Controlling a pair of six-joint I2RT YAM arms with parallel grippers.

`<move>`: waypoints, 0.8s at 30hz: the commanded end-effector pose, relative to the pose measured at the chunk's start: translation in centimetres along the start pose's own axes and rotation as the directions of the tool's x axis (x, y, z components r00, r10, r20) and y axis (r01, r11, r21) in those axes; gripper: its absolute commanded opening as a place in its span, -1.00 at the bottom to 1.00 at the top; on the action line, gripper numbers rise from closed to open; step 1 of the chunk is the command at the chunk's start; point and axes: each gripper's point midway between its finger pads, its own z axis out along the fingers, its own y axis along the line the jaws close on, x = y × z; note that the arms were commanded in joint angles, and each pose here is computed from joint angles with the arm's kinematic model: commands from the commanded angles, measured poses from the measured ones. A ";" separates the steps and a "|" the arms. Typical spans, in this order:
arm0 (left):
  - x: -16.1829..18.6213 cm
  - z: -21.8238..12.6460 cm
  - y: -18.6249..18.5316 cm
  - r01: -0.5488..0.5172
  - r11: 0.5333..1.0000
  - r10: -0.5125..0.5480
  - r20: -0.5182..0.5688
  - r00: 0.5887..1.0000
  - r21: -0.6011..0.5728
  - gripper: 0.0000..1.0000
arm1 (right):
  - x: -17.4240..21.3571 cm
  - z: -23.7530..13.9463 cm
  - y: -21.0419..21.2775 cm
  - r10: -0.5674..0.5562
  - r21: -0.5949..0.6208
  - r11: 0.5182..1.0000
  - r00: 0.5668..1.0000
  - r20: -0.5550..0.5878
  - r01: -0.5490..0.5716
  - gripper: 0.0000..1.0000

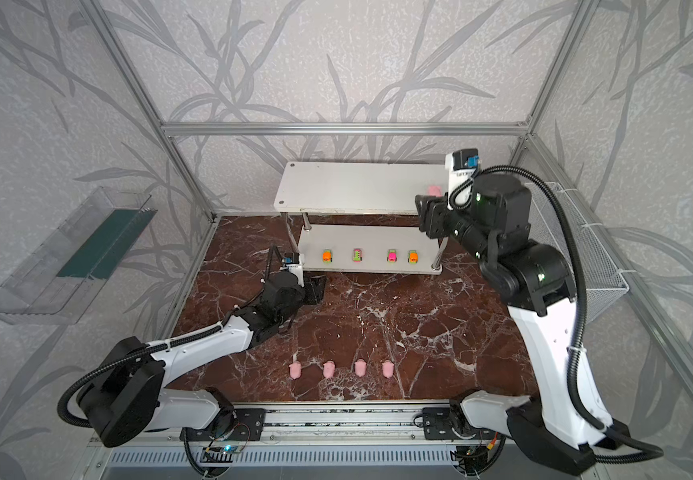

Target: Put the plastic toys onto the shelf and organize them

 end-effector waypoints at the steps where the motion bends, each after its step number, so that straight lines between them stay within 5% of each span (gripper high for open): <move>1: -0.9 -0.8 0.3 0.011 1.000 -0.010 0.032 0.999 -0.005 0.13 | 4.0 -0.2 1.2 -0.035 -0.014 0.999 0.999 -0.018 0.035 0.28; 7: -1.2 -1.4 0.6 -0.008 1.000 0.009 0.037 0.999 -0.029 0.14 | 16.3 -1.4 2.1 -0.035 0.000 0.999 0.966 -0.258 0.036 0.27; 14: -1.8 -2.0 0.8 -0.011 0.999 0.013 0.047 0.999 -0.040 0.14 | 29.1 -1.1 4.3 0.134 0.006 0.989 0.885 -0.446 -0.146 0.27; 24: -1.2 -2.1 1.3 -0.008 0.998 0.010 0.032 0.999 -0.056 0.14 | 41.1 -0.5 5.0 0.138 0.095 0.990 0.708 -0.693 -0.101 0.38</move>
